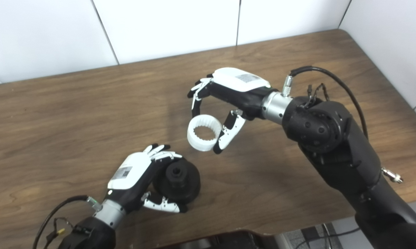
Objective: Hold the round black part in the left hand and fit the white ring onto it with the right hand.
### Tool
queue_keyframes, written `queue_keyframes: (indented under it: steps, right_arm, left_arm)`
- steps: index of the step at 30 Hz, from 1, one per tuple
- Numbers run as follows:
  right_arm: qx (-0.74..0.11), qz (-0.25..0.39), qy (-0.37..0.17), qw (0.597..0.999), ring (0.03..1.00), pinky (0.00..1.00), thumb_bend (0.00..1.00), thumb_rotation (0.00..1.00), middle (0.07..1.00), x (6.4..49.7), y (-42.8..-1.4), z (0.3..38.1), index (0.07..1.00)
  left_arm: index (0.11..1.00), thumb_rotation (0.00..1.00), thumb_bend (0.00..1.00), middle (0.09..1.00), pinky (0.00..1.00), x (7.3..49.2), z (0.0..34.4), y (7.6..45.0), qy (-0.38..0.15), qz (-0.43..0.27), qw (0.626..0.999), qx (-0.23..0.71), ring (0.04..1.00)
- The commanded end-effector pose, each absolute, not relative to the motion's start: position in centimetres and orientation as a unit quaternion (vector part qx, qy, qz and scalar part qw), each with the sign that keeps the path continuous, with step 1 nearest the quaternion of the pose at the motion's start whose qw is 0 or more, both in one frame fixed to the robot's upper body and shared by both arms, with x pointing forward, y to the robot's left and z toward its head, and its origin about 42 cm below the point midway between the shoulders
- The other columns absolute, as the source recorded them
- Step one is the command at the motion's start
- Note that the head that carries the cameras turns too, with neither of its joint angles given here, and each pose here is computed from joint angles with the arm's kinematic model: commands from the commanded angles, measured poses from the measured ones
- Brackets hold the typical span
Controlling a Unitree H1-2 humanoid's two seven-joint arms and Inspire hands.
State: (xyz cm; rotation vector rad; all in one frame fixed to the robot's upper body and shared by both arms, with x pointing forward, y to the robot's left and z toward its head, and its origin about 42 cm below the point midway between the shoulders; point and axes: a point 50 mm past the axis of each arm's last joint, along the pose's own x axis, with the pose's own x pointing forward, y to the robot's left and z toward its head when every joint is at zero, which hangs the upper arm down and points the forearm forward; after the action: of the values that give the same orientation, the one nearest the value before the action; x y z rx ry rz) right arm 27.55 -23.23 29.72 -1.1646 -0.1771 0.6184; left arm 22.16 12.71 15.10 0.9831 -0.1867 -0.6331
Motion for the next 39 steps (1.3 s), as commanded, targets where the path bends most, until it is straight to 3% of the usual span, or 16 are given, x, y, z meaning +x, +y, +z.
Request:
queue_keyframes:
  steps: [1, 22, 39]
  right_arm:
    - [-0.549, 0.278, -0.114, 0.780, 0.928, 0.99, 0.53, 0.14, 0.837, 27.3, -22.8, 31.0, 0.480]
    - [-0.542, 0.338, -0.103, 0.762, 0.938, 1.00, 0.53, 0.14, 0.840, 26.5, -20.1, 27.8, 0.481]
    - [-0.547, 0.344, -0.121, 0.753, 0.954, 1.00, 0.53, 0.14, 0.842, 26.0, -18.3, 27.0, 0.482]
  left_arm:
    - [0.480, 0.06, 0.52, 0.820, 1.00, 22.7, 15.9, 12.4, -0.102, -0.293, 0.827, 0.469, 0.942]
    - [0.480, 0.06, 0.52, 0.816, 1.00, 23.0, 16.3, 11.5, -0.101, -0.293, 0.830, 0.463, 0.944]
    - [0.480, 0.06, 0.52, 0.820, 1.00, 22.9, 16.2, 10.8, -0.099, -0.296, 0.829, 0.465, 0.949]
